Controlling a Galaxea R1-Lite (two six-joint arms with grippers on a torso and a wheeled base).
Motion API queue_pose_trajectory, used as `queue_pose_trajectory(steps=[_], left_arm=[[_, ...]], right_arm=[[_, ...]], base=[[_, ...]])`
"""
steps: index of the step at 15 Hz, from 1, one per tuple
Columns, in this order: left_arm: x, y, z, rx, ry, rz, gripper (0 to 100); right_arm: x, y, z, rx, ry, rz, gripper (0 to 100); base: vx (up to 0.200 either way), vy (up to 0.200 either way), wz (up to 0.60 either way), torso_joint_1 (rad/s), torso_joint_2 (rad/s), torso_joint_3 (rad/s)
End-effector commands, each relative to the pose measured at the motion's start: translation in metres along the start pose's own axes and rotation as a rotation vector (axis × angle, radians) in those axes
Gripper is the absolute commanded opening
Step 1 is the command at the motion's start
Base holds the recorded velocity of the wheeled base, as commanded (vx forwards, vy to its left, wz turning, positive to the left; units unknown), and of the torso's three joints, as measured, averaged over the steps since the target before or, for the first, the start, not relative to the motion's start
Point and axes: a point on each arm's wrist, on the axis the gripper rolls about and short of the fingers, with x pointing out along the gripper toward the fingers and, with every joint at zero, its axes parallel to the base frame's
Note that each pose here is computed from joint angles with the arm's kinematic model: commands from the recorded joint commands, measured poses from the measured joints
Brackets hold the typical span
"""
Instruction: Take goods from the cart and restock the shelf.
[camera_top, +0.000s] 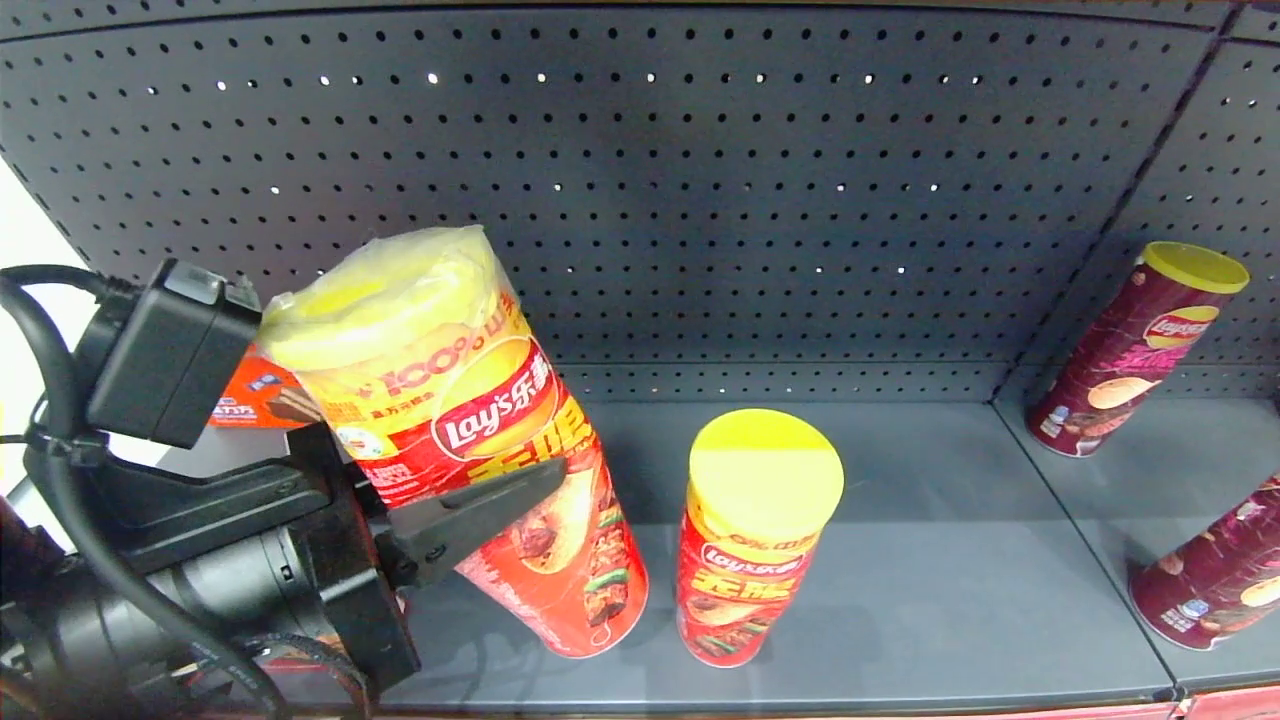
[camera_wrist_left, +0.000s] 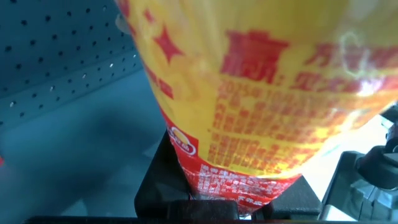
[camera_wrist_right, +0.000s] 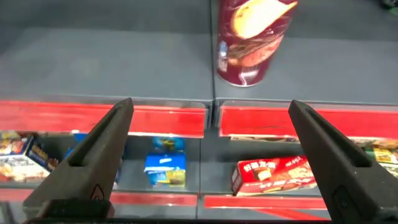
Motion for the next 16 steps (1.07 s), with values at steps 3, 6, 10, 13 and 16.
queue_pose_trajectory(steps=[3,6,10,13,16], left_arm=[[-0.001,-0.001,-0.002,0.001,0.006,-0.004,0],[0.000,-0.002,-0.004,0.005,0.019,-0.015,0],[0.001,0.002,-0.002,0.004,0.023,-0.068,0],[0.003,0.026,-0.003,0.013,0.035,0.022,0],[0.016,0.045,0.007,0.026,0.020,0.033,0]], right_arm=[[0.000,0.000,-0.002,0.029,0.009,-0.019,100],[0.000,0.000,-0.002,0.029,0.009,-0.019,100],[0.000,0.000,-0.001,0.027,0.007,-0.021,100],[0.000,0.000,-0.001,0.027,0.007,-0.021,100],[0.000,0.000,-0.001,0.027,0.007,-0.021,100]], base=[[0.000,0.000,0.00,0.000,0.00,0.000],[0.000,0.000,0.00,0.000,0.00,0.000],[0.000,0.000,0.00,0.000,0.00,0.000],[0.000,0.000,0.00,0.000,0.00,0.000],[0.000,0.000,0.00,0.000,0.00,0.000]])
